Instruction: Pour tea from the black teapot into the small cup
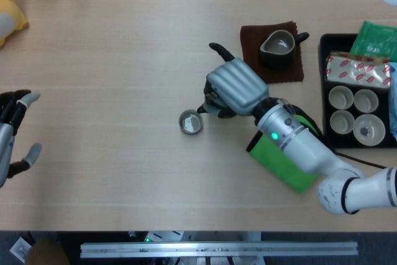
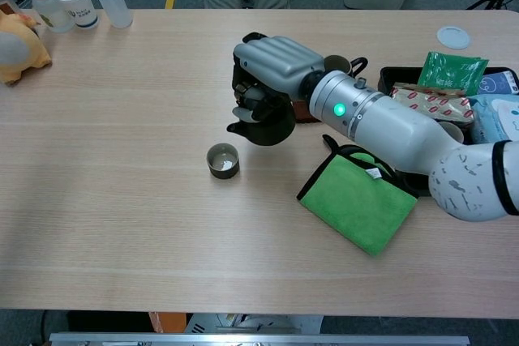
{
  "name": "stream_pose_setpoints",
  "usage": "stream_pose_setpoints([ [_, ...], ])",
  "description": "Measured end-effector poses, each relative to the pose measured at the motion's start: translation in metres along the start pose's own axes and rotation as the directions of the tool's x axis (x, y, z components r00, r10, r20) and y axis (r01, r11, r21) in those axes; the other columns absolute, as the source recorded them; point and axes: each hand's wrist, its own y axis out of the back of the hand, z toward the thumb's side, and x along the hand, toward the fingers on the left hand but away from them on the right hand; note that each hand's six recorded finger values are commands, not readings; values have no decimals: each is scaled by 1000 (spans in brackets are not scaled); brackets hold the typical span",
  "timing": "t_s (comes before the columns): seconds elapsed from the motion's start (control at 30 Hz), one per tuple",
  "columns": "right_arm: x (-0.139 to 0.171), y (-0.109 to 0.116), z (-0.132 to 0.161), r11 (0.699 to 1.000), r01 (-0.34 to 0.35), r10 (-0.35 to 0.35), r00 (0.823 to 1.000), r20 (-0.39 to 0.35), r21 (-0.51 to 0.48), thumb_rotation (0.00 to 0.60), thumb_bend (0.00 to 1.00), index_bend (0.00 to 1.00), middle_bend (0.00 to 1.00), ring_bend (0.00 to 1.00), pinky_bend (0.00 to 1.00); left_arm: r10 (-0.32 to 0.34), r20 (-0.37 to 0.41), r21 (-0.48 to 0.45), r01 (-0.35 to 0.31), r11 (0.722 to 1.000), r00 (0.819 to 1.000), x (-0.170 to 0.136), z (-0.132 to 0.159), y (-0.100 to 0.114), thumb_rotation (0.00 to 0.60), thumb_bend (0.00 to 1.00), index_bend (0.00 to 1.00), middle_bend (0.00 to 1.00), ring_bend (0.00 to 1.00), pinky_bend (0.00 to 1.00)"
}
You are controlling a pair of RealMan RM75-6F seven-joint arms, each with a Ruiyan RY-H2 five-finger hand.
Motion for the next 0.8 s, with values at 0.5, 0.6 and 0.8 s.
stream_pose_setpoints([
  [0.5,-20,-13,20,989,-42,48,998,-38,143,598,319,1000,909,855,0,21,-13,-30,-21,999,1000,-8,-3,3,600,265,158,187,161,206],
  [0.6,-22,-14,23,984,-46,54,998,-45,173,599,320,1000,909,855,0,24,-13,-32,-24,999,1000,-9,-3,3,600,265,158,187,161,205],
  [0.8,-26,-13,28,976,-51,63,997,-50,213,599,320,1000,909,855,0,30,-9,-36,-30,999,1000,-10,-1,4,600,265,157,187,161,205],
])
